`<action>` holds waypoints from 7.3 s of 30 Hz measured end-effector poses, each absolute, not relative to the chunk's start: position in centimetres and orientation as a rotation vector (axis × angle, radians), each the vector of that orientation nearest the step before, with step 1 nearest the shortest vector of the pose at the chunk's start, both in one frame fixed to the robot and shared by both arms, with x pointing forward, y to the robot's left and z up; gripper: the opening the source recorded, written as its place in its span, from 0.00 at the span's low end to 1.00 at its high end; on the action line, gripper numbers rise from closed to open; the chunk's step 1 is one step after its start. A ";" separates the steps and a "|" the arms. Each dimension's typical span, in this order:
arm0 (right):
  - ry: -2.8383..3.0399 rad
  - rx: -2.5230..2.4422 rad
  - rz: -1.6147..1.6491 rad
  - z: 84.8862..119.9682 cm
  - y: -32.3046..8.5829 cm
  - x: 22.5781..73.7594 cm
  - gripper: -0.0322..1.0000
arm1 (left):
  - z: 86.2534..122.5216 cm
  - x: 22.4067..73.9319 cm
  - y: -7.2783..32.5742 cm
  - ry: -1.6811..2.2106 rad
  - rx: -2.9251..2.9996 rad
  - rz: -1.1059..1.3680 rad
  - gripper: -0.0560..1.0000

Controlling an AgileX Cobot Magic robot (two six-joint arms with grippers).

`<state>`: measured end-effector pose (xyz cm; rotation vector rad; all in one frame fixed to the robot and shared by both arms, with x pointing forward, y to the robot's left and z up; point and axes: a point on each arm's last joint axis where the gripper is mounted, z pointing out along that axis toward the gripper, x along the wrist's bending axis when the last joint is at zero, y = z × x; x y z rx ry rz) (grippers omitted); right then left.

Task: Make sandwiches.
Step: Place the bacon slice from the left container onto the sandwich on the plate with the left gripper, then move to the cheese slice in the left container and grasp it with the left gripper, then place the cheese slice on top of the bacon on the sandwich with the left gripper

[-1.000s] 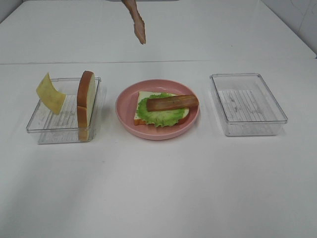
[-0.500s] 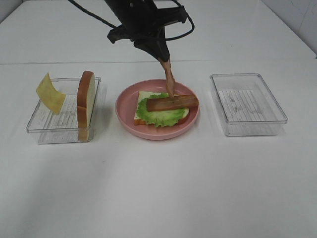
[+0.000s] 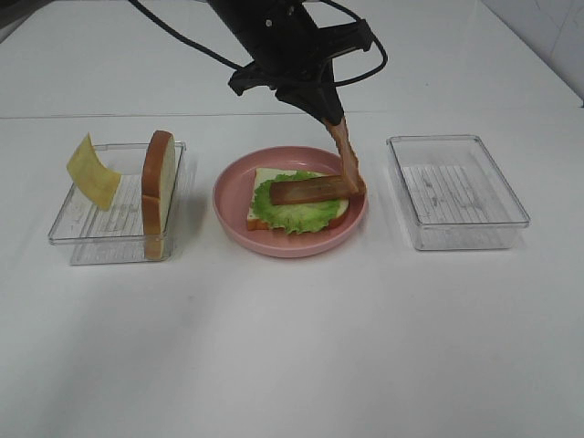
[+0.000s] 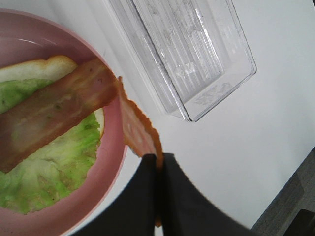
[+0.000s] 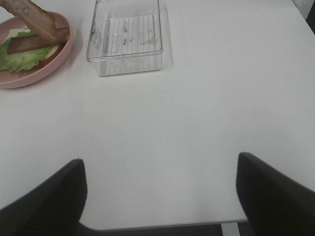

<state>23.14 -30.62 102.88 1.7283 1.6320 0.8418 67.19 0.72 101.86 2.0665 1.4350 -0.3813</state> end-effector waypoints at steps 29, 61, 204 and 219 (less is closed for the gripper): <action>1.633 1.729 0.845 102.9 -30.6 23.1 0.81 | 99.7 67.7 -0.3 1.386 2.058 -0.469 0.05; 1.633 1.729 0.845 102.9 -30.6 23.1 0.81 | 97.2 70.0 3.2 1.636 2.150 -0.144 0.05; 1.633 1.729 0.845 102.9 -30.6 23.1 0.81 | 94.2 72.9 25.8 2.107 2.167 0.112 0.05; 1.633 1.729 0.845 102.9 -30.6 23.1 0.81 | 98.4 73.0 25.9 2.050 2.116 0.221 0.05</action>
